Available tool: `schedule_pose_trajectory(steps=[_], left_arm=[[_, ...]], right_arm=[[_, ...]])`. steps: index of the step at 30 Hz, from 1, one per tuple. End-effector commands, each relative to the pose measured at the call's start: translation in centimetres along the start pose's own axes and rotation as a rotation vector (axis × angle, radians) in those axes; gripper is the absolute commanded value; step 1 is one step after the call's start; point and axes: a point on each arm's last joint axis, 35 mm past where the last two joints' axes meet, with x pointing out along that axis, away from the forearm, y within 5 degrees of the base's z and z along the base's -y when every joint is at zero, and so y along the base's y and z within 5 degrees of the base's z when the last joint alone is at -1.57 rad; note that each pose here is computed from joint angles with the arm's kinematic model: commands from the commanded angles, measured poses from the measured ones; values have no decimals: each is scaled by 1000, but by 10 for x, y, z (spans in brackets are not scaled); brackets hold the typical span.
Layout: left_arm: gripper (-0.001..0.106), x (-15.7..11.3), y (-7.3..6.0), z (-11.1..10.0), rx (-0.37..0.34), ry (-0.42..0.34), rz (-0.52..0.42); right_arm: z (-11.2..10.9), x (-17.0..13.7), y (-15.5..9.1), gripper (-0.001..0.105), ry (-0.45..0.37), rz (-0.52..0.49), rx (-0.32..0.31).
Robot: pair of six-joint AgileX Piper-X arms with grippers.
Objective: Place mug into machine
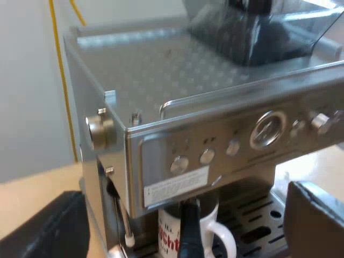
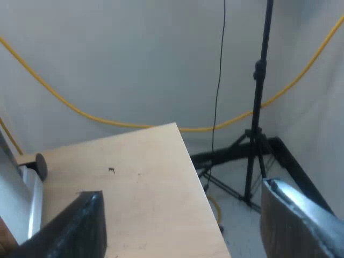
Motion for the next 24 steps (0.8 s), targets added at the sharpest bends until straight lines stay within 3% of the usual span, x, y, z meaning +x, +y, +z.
schedule_pose_trajectory(steps=[1,6,11,18,24], left_arm=[[80,-17,-7,3,9,-33,-4],[80,-41,-16,-5,12,-33,-4],[80,-68,-25,-16,32,-58,1],[80,-98,-33,-42,51,-103,-9],[80,-120,-37,-67,48,-114,-15]], right_arm=[[-5,-19,-4,62,-42,-3,-20],[-20,-47,-8,62,-46,-4,-39],[-37,-72,-11,62,-68,-9,-18],[-63,-98,-12,62,-143,-28,1],[-90,-120,-11,62,-130,-27,-2]])
